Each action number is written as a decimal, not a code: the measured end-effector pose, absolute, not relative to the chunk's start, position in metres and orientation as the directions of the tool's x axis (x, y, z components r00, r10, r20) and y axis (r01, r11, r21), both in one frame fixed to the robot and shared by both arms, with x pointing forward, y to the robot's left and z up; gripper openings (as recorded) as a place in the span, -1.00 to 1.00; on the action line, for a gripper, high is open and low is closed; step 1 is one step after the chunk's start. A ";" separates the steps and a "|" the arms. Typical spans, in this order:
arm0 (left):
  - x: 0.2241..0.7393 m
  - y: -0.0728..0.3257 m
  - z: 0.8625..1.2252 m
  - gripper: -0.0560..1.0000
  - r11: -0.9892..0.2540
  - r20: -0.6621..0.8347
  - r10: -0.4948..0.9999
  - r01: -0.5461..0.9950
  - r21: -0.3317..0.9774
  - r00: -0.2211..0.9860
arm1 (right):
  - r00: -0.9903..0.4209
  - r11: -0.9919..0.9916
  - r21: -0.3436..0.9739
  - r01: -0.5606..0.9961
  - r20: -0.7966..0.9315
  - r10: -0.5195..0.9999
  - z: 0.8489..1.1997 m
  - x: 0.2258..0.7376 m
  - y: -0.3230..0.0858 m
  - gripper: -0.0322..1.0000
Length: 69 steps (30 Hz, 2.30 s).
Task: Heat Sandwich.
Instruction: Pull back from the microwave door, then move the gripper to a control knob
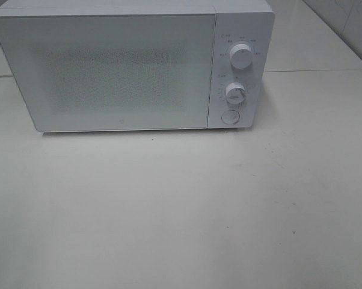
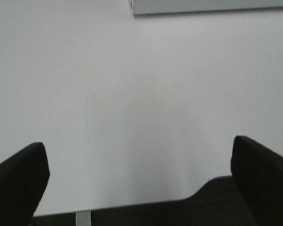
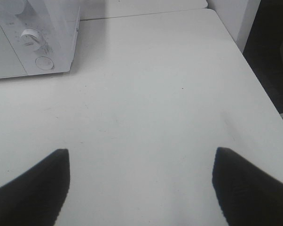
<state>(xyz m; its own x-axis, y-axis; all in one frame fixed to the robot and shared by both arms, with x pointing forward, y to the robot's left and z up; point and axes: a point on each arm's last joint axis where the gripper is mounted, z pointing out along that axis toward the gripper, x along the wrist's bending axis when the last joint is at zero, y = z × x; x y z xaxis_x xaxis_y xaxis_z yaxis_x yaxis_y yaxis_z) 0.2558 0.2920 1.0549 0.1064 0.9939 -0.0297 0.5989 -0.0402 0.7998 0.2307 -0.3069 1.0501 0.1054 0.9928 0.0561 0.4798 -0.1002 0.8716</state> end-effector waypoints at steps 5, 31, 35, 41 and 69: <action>0.233 0.292 1.056 0.95 -0.040 -0.013 0.994 0.471 0.881 0.108 | 0.105 -0.100 0.872 0.480 0.056 0.993 1.050 0.231 -0.307 0.53; 0.230 0.292 1.055 0.95 -0.041 -0.008 0.994 0.454 0.890 0.106 | 0.105 -0.100 0.872 0.480 0.056 0.993 1.050 0.231 -0.307 0.53; 0.230 0.292 1.055 0.95 -0.041 -0.008 0.994 0.454 0.890 0.106 | 0.105 -0.100 0.872 0.480 0.056 0.993 1.050 0.231 -0.307 0.53; 0.230 0.292 1.055 0.95 -0.041 -0.008 0.994 0.454 0.890 0.106 | 0.105 -0.100 0.872 0.480 0.056 0.993 1.050 0.231 -0.307 0.53; 0.230 0.292 1.055 0.95 -0.041 -0.008 0.994 0.454 0.890 0.106 | 0.077 -0.019 0.909 0.416 -0.014 0.997 1.077 0.243 -0.308 0.61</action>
